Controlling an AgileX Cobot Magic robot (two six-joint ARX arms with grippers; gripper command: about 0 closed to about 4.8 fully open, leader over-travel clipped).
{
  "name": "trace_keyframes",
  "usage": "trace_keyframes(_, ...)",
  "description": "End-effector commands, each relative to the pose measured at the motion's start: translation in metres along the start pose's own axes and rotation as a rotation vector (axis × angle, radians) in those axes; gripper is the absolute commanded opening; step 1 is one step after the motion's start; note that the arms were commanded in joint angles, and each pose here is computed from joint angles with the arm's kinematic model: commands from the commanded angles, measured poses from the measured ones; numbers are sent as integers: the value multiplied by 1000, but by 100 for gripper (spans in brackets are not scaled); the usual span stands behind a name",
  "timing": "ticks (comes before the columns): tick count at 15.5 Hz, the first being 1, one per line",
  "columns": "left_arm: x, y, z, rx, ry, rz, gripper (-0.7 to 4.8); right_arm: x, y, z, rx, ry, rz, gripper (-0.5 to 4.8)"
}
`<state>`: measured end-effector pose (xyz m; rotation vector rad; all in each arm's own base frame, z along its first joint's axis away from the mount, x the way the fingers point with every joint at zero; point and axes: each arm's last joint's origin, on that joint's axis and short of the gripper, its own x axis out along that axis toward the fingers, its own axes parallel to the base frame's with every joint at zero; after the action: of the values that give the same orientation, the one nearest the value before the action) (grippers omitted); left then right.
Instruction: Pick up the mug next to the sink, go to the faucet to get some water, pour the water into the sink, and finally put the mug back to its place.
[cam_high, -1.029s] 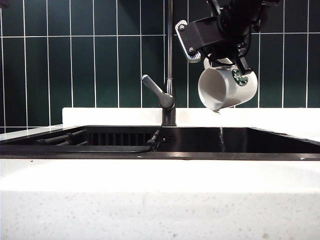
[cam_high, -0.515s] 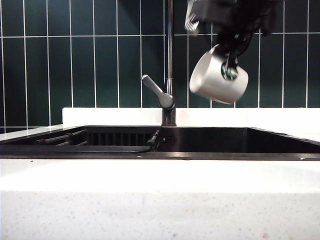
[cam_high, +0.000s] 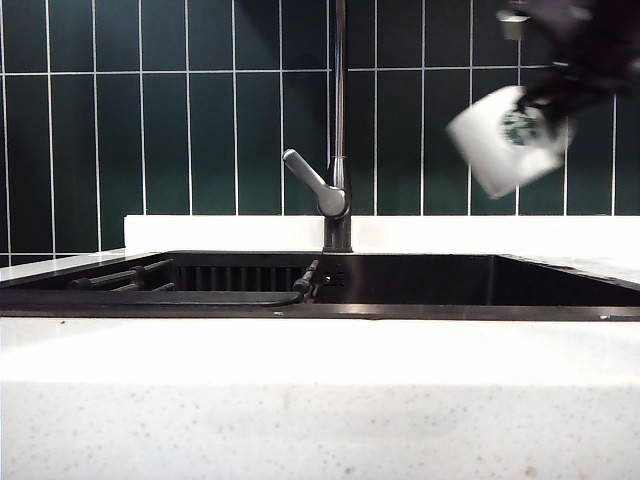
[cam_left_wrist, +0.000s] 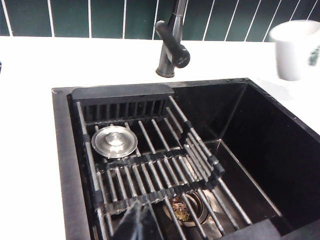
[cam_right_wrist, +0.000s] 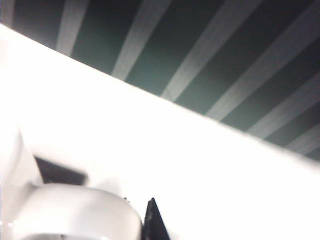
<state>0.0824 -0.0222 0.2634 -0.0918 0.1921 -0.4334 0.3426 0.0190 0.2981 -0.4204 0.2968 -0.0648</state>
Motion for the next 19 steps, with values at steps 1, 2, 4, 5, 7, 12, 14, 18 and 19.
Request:
trace_keyframes(1,3,1,-10,1,-7,-7,-6,-10,-31,-28,173,-83,-59,13)
trace_keyframes(2,6,3,-14,3,-17,-9,-6,-12,-32,-41,182,-92,-75,12)
trace_keyframes(4,11,5,-20,5,-39,-6,-6,-15,-30,-54,240,-145,-98,12)
trace_keyframes(5,13,6,-23,8,-48,-7,-6,-17,-27,-61,281,-176,-106,12)
trace_keyframes(7,15,6,-26,5,-39,-6,-6,-20,-22,-78,348,-184,-186,12)
trace_keyframes(12,15,6,-26,6,-40,-7,-6,-20,-23,-103,431,-112,-249,11)
trace_keyframes(14,15,6,-26,7,-40,-7,-6,-16,-20,-111,481,-86,-239,11)
trace_keyframes(18,15,6,-26,6,-39,-7,-6,-7,-14,-123,509,-41,-223,11)
trace_keyframes(19,15,6,-26,6,-39,-7,-6,-6,-14,-124,509,-41,-217,11)
